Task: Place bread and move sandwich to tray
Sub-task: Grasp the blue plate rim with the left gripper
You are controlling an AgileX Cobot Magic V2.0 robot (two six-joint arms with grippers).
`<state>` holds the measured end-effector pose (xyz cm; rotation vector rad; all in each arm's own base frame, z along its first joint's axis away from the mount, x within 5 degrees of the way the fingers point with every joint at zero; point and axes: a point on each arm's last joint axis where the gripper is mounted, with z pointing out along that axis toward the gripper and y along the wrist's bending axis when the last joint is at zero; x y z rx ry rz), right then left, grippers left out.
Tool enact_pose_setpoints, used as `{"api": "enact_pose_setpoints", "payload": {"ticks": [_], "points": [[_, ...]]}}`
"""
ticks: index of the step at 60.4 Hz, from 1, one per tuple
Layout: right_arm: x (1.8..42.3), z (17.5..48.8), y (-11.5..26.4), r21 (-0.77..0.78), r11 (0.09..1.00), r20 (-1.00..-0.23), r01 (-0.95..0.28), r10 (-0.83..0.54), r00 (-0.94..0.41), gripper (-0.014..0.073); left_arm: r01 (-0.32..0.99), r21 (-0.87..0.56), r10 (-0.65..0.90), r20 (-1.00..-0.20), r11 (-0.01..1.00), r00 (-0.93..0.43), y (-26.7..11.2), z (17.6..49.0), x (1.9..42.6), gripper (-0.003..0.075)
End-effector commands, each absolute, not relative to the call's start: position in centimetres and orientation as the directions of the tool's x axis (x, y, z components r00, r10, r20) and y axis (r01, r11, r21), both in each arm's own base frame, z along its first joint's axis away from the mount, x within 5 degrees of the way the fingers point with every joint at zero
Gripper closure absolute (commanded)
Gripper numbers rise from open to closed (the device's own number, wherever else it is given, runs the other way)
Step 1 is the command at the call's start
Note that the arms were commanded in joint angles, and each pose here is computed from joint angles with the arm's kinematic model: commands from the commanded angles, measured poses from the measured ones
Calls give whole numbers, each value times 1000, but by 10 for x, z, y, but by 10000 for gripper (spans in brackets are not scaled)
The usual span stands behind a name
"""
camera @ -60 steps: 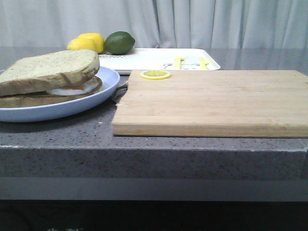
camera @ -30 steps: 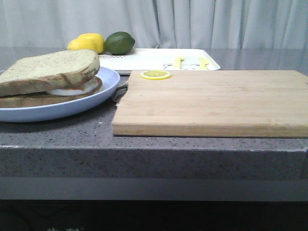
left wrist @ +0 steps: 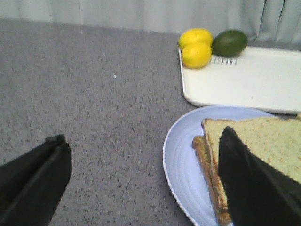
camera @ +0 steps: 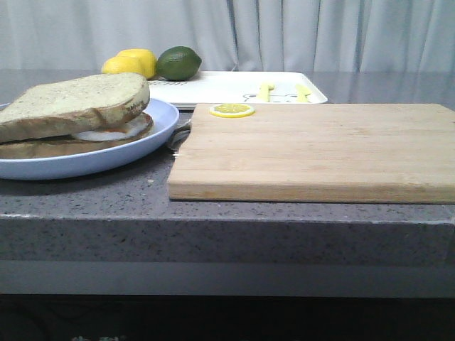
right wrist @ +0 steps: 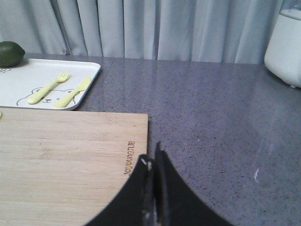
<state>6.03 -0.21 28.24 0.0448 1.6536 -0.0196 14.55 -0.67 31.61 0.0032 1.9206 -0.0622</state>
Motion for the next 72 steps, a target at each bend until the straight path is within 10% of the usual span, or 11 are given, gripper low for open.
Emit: {"api": "enact_pose_setpoints", "payload": {"ticks": [1, 27, 45, 65, 72], "points": [[60, 298, -3, 4, 999, -1000, 44, 3, 25, 653, 28, -56, -40, -914, 998, -404, -8, 335, 171, 100], [60, 298, -1, 4, 1000, -1000, 22, 3, 22, 653, 75, -30, 41, -614, 997, -788, -28, 293, 298, 101], [60, 298, -1, 4, 1000, -1000, 22, 4, 18, 653, 73, -29, 45, -545, 997, -837, -30, 267, 317, 121], [60, 298, -1, 4, 1000, -1000, 22, 4, 18, 653, 71, -30, 46, -512, 997, -858, -30, 262, 316, 720], [60, 298, -1, 4, 1000, -1000, 22, 4, 18, 653, 75, -63, 31, -518, 995, -855, -32, 262, 317, 739]]}}
